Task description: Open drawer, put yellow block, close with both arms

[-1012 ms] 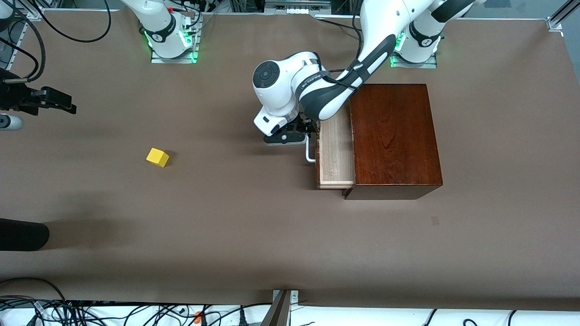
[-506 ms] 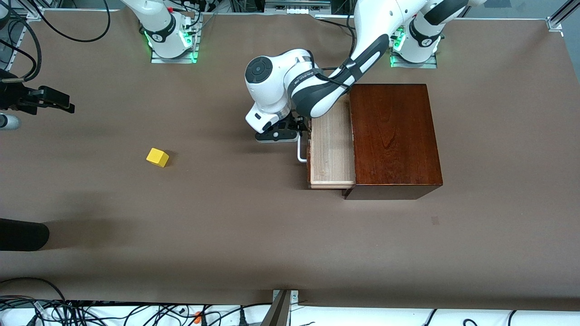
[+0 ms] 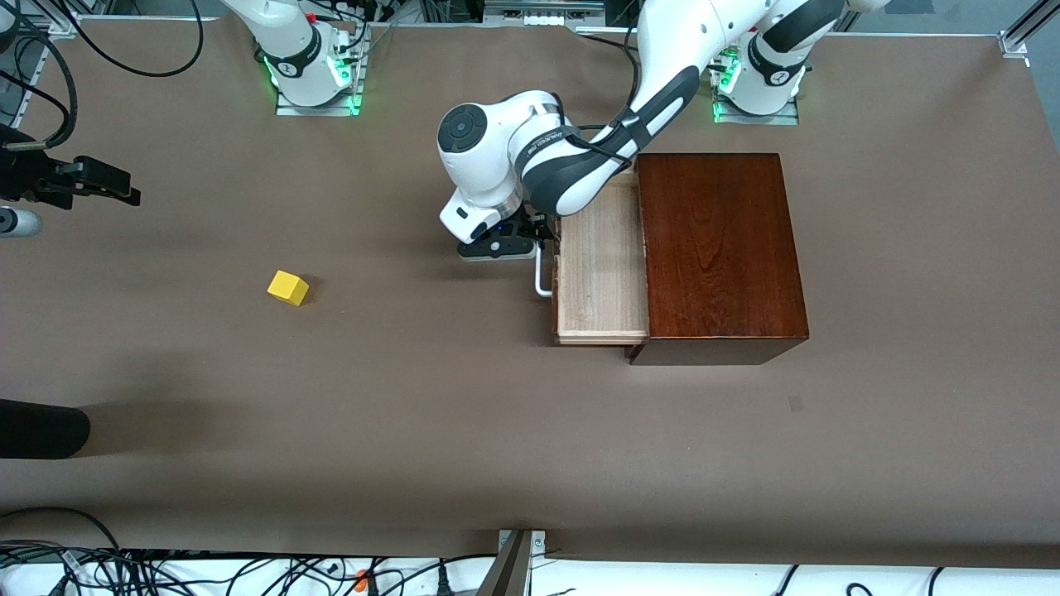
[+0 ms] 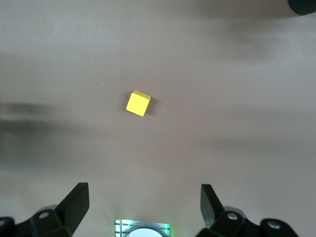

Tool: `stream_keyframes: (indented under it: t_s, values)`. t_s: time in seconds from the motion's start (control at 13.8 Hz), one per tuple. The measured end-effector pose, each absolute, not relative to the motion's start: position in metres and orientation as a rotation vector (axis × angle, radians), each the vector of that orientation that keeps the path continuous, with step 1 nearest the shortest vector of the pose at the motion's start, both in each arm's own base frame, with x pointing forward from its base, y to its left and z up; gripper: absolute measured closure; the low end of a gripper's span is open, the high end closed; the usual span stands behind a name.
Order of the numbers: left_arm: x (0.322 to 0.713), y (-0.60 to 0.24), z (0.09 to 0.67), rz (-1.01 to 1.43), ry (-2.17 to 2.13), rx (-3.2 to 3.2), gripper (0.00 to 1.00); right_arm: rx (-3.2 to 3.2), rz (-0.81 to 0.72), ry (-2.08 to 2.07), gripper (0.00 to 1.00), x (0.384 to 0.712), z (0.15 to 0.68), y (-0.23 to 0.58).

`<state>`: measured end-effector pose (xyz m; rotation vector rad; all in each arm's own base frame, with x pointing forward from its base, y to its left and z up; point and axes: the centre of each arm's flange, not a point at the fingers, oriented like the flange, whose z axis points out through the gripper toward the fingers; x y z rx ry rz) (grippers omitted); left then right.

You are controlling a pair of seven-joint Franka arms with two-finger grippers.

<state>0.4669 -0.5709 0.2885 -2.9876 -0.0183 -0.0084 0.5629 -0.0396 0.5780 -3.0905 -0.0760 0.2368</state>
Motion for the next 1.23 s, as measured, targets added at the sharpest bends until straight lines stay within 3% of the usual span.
stream_keyframes:
  t_s: [0.36, 0.65, 0.94, 1.23]
  values:
    - [0.470, -0.584, 0.307, -0.056, -0.031, -3.052, 0.00, -3.078, 0.317, -0.073, 0.00, 0.557, 0.574, -0.040]
    - [0.494, -0.559, 0.388, -0.021, -0.102, -3.139, 0.00, -3.063, 0.389, -0.054, 0.00, 0.555, 0.565, -0.046]
    - [0.531, -0.432, 0.508, 0.066, -0.095, -3.232, 0.00, -3.032, 0.457, -0.052, 0.00, 0.566, 0.538, -0.042]
    - [0.554, -0.298, 0.546, 0.107, -0.139, -3.211, 0.00, -3.115, 0.384, -0.082, 0.00, 0.587, 0.526, -0.030]
